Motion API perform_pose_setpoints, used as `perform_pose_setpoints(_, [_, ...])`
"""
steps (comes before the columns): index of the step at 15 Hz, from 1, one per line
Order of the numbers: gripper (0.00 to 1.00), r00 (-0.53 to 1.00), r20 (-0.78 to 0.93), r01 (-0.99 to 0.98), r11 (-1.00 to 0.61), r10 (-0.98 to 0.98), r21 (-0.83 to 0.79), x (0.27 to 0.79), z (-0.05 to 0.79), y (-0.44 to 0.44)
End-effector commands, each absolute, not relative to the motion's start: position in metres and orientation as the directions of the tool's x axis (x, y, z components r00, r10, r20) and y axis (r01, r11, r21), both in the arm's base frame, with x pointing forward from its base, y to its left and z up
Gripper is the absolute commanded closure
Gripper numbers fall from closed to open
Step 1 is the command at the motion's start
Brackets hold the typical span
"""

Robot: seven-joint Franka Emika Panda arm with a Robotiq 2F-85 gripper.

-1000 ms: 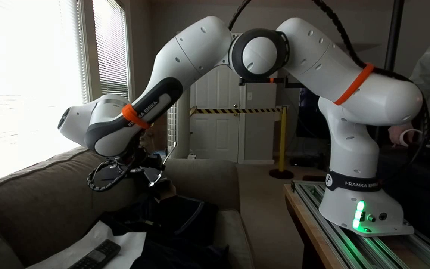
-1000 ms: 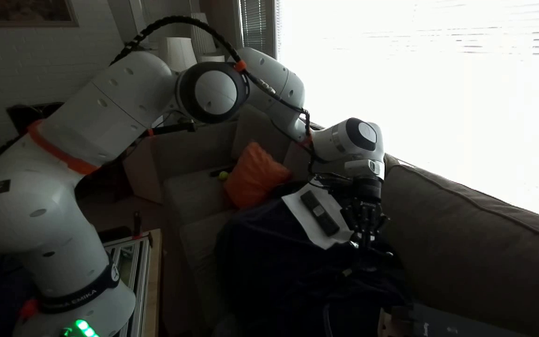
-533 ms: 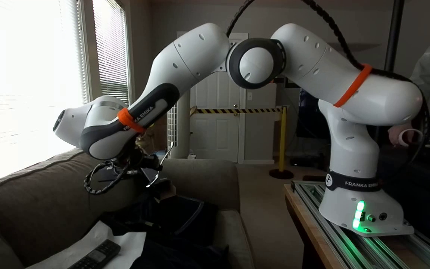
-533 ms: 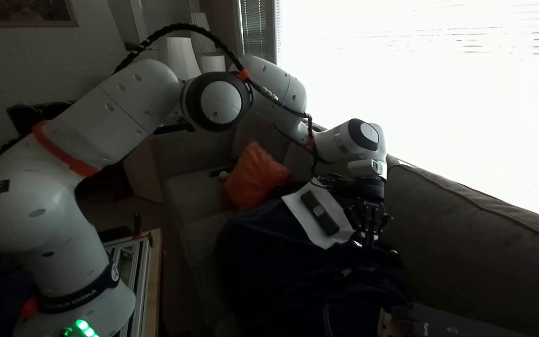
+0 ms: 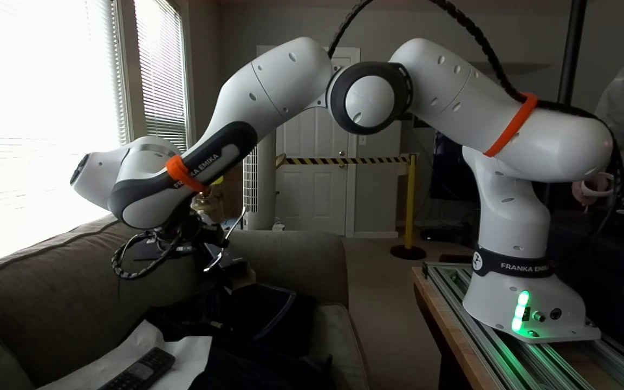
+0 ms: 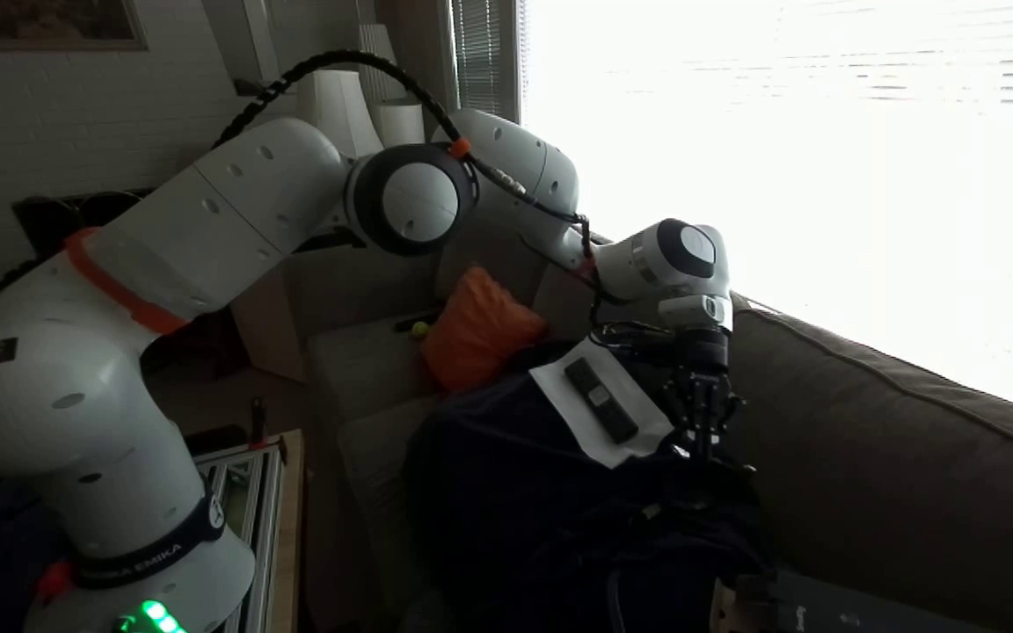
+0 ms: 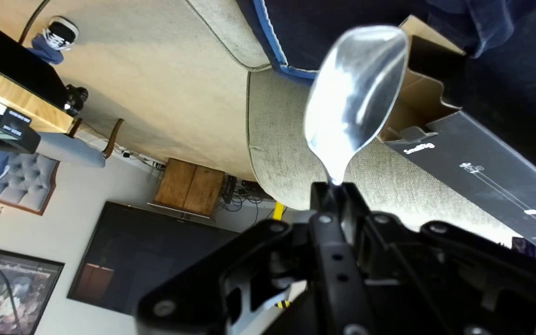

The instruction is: Place the object on the silver spoon on the black bag.

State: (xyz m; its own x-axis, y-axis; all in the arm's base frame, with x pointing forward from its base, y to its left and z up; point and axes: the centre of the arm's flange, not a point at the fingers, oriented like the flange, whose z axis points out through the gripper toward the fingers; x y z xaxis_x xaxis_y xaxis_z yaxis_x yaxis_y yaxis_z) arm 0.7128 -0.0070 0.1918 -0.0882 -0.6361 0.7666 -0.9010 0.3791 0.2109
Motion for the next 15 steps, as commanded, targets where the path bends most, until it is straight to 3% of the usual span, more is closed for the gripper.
perform_pose_setpoints(1, [0.98, -0.179, 0.682, -0.915, 0.374, -0.709, 0.148, 0.715, 0.195, 0.003])
perform_pose_setpoints(8, [0.98, -0.4, 0.477, -0.901, 0.432, -0.783, -0.047, 0.713, 0.214, 0.002])
perform_pose_setpoints(15, [0.98, -0.657, 0.304, -0.741, 0.664, -0.69, -0.096, 0.696, 0.187, -0.058])
